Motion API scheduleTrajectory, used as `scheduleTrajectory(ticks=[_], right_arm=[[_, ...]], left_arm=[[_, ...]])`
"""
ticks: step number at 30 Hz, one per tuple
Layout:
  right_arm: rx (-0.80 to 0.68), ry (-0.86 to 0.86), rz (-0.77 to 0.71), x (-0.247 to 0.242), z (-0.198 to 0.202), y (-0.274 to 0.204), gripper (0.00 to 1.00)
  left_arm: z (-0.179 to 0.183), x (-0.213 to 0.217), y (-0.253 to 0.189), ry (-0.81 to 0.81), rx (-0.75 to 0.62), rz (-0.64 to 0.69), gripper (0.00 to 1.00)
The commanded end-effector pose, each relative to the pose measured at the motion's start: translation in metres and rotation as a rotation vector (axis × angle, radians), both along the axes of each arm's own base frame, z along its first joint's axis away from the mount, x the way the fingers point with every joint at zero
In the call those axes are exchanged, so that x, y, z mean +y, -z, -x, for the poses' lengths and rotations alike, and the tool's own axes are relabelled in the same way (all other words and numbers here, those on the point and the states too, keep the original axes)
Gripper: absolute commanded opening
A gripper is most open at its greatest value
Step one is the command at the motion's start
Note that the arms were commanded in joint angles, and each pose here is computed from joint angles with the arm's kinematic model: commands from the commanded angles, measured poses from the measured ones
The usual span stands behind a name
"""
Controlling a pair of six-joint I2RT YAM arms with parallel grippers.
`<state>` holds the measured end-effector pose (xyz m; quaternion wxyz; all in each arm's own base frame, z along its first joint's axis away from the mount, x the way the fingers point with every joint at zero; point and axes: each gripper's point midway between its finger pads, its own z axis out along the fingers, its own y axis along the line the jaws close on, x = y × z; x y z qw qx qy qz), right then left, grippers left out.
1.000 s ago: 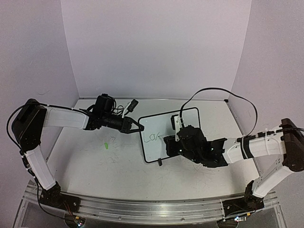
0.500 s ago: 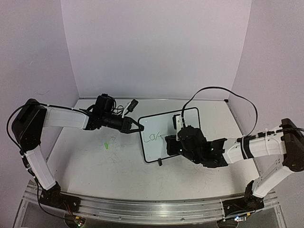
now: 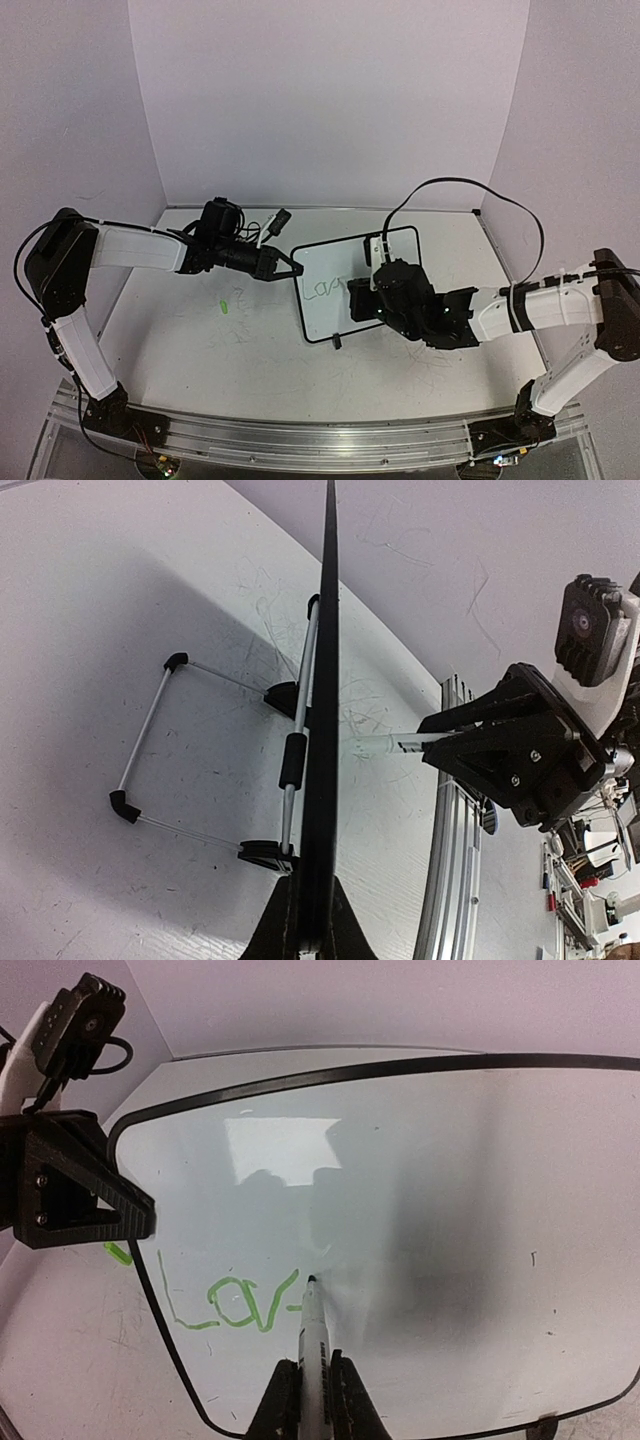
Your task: Write a sentence on the whiteboard
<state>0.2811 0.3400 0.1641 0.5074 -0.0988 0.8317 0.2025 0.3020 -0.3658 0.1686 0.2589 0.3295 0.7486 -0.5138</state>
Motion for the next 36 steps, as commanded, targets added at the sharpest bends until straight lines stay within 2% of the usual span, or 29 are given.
scheduleTrajectory(ticks=[1,36], right_arm=[[-0.015,0.000,-0.026,0.008,-0.006,-0.009,0.00],[0.073,-0.011,-0.009,-0.007,0.011,0.024,0.00]], left_arm=[[0.010,-0.001,-0.024,0.044,-0.016,0.046,0.00],[0.010,-0.001,-0.025,0.045,-0.019,0.047,0.00]])
